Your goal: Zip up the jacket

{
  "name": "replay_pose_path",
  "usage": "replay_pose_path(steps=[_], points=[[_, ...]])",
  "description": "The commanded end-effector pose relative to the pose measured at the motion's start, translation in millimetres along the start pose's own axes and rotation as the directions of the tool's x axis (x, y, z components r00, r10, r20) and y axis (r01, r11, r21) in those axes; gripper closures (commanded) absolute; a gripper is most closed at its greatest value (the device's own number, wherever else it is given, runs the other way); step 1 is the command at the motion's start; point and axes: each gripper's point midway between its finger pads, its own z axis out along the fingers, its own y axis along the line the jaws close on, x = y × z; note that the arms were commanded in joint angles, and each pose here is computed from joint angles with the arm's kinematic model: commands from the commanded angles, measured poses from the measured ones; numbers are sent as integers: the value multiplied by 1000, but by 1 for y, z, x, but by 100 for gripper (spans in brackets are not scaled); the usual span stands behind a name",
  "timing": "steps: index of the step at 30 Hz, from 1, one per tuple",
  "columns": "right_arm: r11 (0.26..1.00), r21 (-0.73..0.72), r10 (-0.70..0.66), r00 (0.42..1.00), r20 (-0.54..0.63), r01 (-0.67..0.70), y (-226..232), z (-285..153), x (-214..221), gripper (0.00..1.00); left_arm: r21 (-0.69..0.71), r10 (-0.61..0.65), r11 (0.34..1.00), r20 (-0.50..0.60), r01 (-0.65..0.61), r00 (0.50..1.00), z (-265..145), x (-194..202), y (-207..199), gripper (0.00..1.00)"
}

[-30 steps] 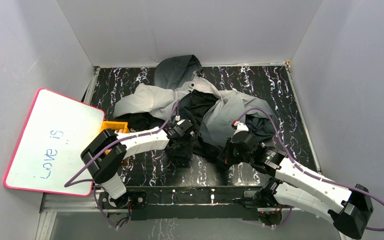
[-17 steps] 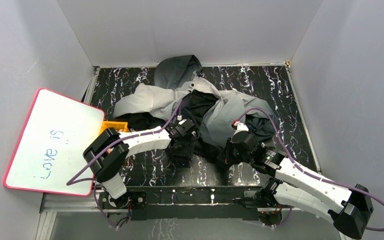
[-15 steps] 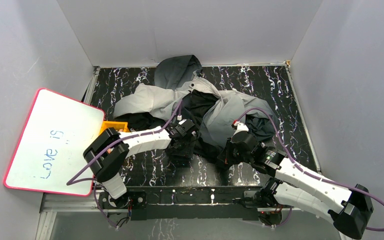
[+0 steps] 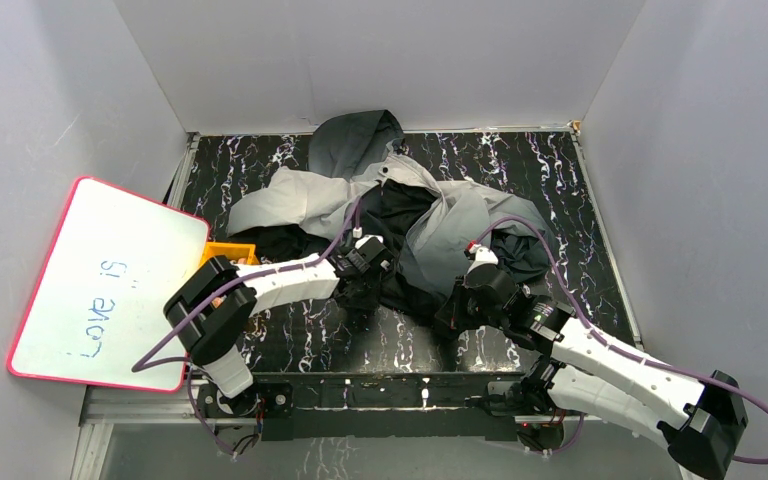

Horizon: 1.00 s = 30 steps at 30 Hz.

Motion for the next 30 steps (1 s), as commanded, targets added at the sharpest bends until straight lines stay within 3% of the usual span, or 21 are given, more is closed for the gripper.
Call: replay_pose_path(steps=[1,6,13,20,30], points=[[1000,-24,15,999,47,-13,5,-1,-11,100,-89,-5,996,-228,-16,974,31,73,33,78],[1000,-25,15,999,49,-14,5,-1,-10,100,-85,-10,996,-211,-8,977,28,71,33,100],[1000,-28,15,998,53,-13,5,-3,-11,100,-32,-29,999,-158,24,987,15,56,28,100],[998,-60,18,998,55,-15,13,-5,-14,100,93,-63,994,-17,64,998,-17,29,14,100],[953,-303,23,998,58,-4,59,-10,-18,100,267,-174,955,164,126,971,-64,-2,4,100]])
